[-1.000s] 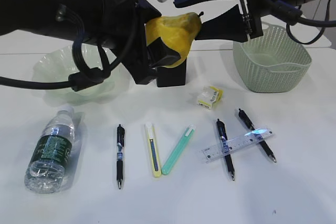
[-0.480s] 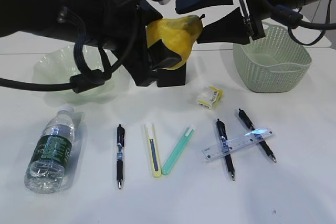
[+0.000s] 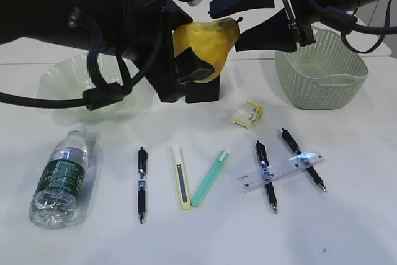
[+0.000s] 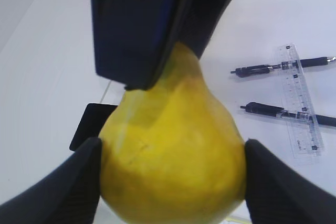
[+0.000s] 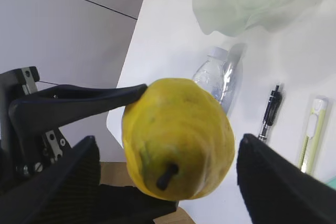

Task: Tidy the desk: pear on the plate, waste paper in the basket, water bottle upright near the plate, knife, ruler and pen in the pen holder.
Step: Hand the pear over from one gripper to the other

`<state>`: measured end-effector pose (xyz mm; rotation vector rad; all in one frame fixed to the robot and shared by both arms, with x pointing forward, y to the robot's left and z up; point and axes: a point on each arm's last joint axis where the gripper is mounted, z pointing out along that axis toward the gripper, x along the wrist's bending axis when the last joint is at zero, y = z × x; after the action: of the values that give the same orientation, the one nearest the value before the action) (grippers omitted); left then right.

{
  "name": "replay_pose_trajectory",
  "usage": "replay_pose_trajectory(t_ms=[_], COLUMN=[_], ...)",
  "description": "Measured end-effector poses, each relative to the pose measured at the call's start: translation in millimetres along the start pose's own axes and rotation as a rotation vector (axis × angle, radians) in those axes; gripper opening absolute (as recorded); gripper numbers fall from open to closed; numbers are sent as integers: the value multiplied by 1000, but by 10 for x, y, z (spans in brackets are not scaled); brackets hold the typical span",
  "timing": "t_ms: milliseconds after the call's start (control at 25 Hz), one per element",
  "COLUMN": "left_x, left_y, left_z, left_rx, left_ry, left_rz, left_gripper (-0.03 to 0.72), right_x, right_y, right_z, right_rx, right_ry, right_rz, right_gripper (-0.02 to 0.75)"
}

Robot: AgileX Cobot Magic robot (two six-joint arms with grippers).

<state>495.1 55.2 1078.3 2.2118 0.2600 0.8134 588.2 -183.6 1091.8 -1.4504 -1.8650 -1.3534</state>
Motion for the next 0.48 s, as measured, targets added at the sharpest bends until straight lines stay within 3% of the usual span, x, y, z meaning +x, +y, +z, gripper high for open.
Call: replay_pose_trajectory(t_ms=[480], left_x=[0], left_y=[0], left_z=[0], left_rx=[0], left_ry=[0], left_rz=[0], left_gripper=[517], right_x=[167], right_y=[191], right_z=[-96], right_rx=[-75], right_ry=[-9], right_rz=[-78], right_gripper=[599])
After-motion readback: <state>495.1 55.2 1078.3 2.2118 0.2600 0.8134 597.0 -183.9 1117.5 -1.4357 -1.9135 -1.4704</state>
